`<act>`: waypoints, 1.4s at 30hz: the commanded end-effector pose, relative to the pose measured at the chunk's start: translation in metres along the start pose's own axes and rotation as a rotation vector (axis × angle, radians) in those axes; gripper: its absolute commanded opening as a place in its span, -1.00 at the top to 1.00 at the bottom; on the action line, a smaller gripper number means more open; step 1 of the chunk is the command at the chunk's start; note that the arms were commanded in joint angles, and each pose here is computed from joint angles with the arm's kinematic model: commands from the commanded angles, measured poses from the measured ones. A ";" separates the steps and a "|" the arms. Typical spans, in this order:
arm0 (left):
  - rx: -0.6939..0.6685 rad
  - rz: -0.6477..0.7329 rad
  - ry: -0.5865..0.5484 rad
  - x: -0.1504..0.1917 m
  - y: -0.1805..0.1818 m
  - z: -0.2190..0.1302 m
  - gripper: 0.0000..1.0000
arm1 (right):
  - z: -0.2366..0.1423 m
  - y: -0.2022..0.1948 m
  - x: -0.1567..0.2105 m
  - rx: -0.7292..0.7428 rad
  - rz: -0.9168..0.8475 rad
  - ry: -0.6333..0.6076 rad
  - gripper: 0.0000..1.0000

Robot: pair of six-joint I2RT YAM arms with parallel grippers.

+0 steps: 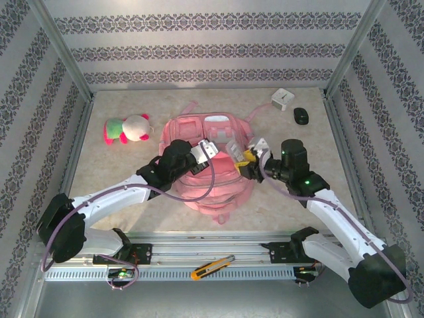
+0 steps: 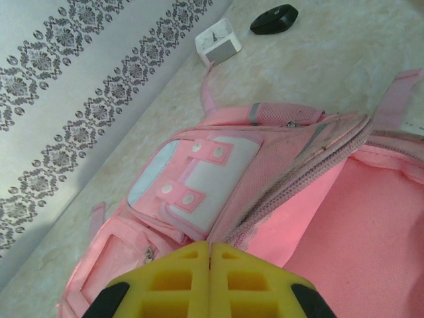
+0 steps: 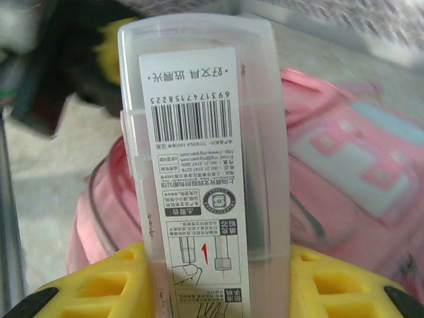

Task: Pack the student bag

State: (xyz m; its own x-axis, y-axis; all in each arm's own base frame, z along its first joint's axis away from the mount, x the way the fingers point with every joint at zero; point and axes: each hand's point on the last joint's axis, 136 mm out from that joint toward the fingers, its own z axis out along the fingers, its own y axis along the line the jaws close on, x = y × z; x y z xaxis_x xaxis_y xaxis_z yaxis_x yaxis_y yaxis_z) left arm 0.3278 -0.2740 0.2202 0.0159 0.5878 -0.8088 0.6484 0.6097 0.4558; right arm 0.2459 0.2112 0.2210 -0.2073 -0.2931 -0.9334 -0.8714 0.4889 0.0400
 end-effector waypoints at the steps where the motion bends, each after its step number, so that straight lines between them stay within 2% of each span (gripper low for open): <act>1: -0.049 -0.100 -0.121 -0.030 0.031 0.000 1.00 | 0.006 0.017 -0.011 -0.087 -0.362 -0.018 0.50; 7: -0.019 -0.141 -0.127 -0.025 0.036 0.006 1.00 | 0.017 0.017 0.021 -0.094 -0.531 0.160 0.50; 13: 0.015 -0.162 -0.129 -0.022 0.030 0.012 1.00 | 0.039 0.018 0.035 -0.066 -0.734 0.269 0.51; 22: 0.019 -0.159 -0.127 -0.022 0.030 0.011 1.00 | 0.079 0.006 0.031 -0.029 -0.886 0.326 0.47; 26: 0.018 -0.163 -0.125 -0.020 0.029 0.011 1.00 | 0.095 -0.010 0.027 0.034 -0.847 0.342 0.35; 29: 0.019 -0.165 -0.117 -0.018 0.029 0.011 1.00 | 0.101 -0.016 0.028 0.058 -0.831 0.345 0.05; 32: 0.015 -0.165 -0.112 -0.016 0.029 0.010 1.00 | 0.099 -0.017 0.028 0.075 -0.795 0.345 -0.06; 39: -0.002 -0.194 -0.119 -0.016 0.032 0.008 0.99 | 0.075 -0.015 0.015 0.161 -0.621 0.294 -0.13; 42: -0.021 -0.239 -0.130 -0.017 0.036 0.004 0.83 | 0.059 -0.005 0.007 0.185 -0.409 0.223 -0.13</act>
State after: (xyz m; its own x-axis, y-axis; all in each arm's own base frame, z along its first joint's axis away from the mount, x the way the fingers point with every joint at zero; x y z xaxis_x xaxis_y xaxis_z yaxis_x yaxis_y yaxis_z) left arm 0.3459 -0.2720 0.2195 -0.0629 0.4448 -0.8934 0.6870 0.6686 0.2845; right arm 0.2775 0.2616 0.1716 0.1838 -0.7535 -0.6312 -0.8248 0.2311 -0.5160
